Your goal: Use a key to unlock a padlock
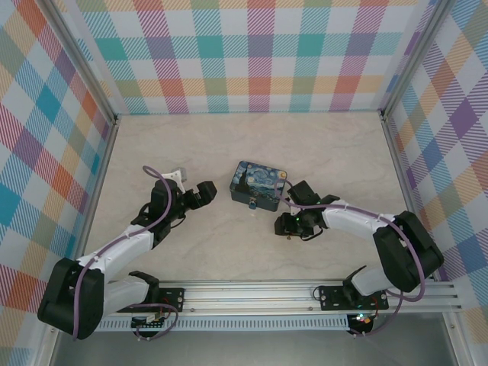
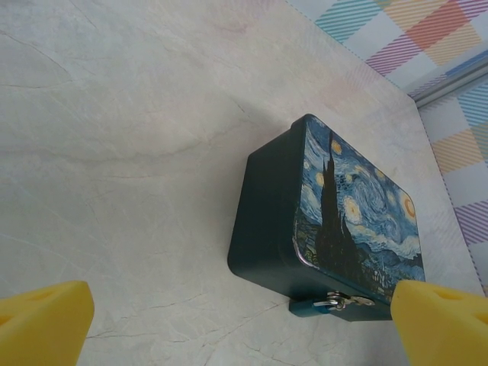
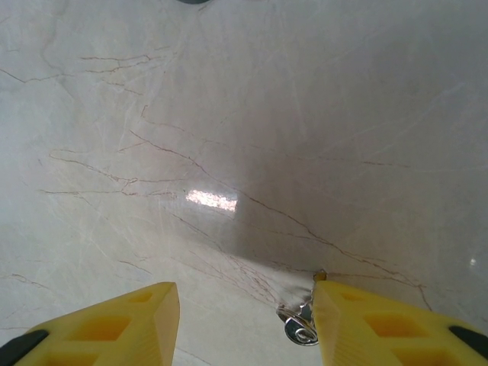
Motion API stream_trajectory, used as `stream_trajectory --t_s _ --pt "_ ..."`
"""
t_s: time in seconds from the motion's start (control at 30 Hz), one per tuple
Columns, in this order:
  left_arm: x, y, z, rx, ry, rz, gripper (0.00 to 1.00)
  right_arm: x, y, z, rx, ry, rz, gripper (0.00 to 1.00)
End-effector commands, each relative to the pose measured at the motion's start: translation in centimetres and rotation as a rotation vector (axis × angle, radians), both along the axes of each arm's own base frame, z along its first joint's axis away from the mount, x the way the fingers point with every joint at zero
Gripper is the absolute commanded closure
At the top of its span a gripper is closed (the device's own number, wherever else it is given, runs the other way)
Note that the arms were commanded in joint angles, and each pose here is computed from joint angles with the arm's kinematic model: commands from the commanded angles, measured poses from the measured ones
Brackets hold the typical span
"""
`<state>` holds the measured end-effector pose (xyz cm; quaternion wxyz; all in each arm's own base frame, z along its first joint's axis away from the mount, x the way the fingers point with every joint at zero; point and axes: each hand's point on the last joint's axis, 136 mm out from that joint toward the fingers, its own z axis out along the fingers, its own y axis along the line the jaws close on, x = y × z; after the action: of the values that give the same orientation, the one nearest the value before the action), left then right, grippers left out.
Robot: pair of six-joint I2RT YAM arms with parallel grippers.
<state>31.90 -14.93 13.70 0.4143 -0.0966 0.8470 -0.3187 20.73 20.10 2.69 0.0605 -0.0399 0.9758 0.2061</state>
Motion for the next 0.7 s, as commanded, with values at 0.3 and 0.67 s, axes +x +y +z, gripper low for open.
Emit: stream_trajectory --t_s 0.3,0.67 --pt "-0.2 0.1 0.2 0.015 -0.024 -0.002 0.0 -0.5 1.3 0.8 0.05 0.011 0.052 0.54" --pt "-0.3 0.3 0.1 0.025 -0.025 0.002 0.0 -2.4 1.4 0.5 0.042 0.063 0.093 0.55"
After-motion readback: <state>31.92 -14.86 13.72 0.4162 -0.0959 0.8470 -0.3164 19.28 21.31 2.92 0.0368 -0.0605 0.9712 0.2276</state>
